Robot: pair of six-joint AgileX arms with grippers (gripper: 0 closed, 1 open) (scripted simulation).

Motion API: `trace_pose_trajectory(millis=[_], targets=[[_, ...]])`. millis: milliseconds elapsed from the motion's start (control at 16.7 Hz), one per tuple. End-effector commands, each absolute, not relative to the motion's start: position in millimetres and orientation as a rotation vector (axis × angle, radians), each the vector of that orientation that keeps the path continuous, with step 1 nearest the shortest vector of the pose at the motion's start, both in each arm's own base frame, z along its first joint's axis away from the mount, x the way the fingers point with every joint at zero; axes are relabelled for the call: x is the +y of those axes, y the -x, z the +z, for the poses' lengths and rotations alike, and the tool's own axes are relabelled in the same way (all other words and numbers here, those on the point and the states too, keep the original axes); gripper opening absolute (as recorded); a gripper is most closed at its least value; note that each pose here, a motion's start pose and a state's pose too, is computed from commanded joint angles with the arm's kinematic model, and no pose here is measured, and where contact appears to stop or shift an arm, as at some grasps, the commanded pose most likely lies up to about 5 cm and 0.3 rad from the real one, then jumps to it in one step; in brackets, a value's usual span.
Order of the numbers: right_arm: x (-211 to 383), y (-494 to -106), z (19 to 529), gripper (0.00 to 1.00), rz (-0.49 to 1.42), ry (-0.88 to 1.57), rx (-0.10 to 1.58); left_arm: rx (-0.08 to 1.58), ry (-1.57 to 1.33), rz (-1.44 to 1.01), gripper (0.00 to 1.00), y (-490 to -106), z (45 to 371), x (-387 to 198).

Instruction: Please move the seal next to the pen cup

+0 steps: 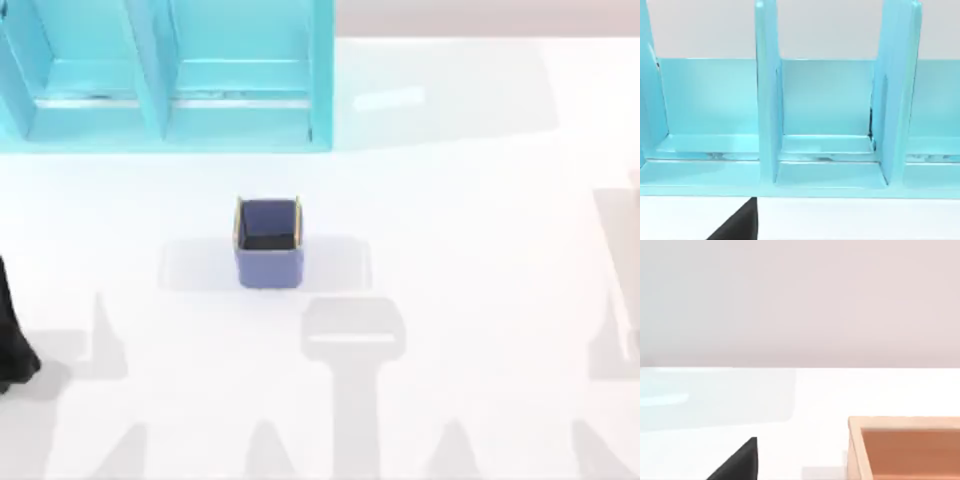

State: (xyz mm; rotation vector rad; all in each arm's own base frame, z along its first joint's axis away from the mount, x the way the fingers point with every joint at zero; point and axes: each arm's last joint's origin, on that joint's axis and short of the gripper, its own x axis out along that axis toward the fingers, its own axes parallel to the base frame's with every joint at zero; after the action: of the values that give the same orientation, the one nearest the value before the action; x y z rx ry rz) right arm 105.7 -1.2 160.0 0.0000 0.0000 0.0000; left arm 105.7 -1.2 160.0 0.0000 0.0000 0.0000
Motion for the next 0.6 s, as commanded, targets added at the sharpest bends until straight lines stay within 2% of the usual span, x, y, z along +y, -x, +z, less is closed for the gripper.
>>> trace_pose_trajectory(millis=[300,480,600], targets=[[-1.2,-105.7,160.0,1.00,0.000,0.000,0.000,0.064,-0.009,0.009,1.00,-106.1,170.9,-0.2],[-1.2,-105.7,160.0,1.00,0.000,0.000,0.000,0.218,-0.026,0.019,1.00,-110.7,195.3,1.6],[-1.2,-105.7,160.0,1.00,0.000,0.000,0.000,0.376,-0.037,0.026,1.00,-120.3,213.3,3.6]])
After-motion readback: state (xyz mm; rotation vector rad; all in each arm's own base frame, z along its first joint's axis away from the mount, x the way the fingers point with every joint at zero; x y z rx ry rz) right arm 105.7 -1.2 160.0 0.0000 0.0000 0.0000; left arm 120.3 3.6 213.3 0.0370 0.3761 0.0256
